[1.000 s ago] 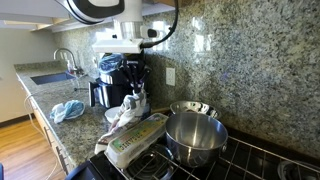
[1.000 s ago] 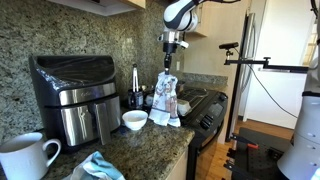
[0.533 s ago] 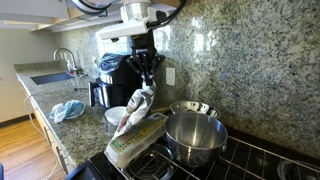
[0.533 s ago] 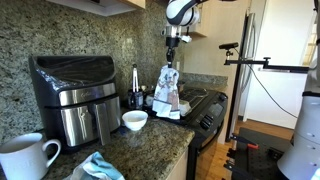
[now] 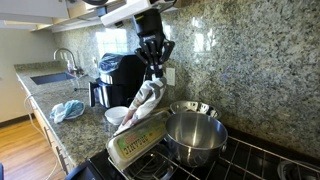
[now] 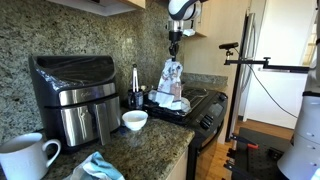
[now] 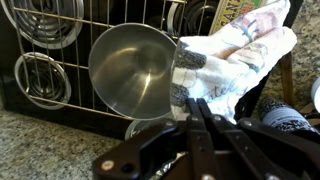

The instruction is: Use the towel on the bowl to wipe the countertop then put it back

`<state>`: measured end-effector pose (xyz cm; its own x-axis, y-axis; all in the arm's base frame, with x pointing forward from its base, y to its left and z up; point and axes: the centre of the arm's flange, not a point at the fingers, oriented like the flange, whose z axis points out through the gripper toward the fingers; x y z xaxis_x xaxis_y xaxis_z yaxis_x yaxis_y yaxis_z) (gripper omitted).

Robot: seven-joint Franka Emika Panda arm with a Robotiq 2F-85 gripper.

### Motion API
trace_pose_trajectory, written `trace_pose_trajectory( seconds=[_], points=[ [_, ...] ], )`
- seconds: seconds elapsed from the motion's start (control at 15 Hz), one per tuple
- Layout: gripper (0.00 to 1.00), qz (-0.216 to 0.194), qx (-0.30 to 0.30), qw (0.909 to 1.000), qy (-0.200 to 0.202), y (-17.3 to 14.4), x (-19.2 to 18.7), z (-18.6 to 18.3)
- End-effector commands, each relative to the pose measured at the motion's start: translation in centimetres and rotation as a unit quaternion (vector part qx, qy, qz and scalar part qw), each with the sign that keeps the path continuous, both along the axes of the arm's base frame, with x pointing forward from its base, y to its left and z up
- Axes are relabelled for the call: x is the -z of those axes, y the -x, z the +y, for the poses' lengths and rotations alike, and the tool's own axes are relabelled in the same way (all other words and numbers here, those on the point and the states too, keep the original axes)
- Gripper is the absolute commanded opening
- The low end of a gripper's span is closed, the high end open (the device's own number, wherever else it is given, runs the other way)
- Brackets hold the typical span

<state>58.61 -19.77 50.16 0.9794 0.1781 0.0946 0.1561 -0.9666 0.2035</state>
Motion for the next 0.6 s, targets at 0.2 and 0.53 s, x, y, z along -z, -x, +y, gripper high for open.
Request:
trace_pose_trajectory(
  seconds=[0.2, 0.53],
  points=[
    [0.04, 0.015, 0.036, 0.9992, 0.011, -0.3, -1.8, -2.0],
    [0.04, 0.017, 0.049, 0.9985, 0.015, -0.6, -2.2, -2.7]
  ],
)
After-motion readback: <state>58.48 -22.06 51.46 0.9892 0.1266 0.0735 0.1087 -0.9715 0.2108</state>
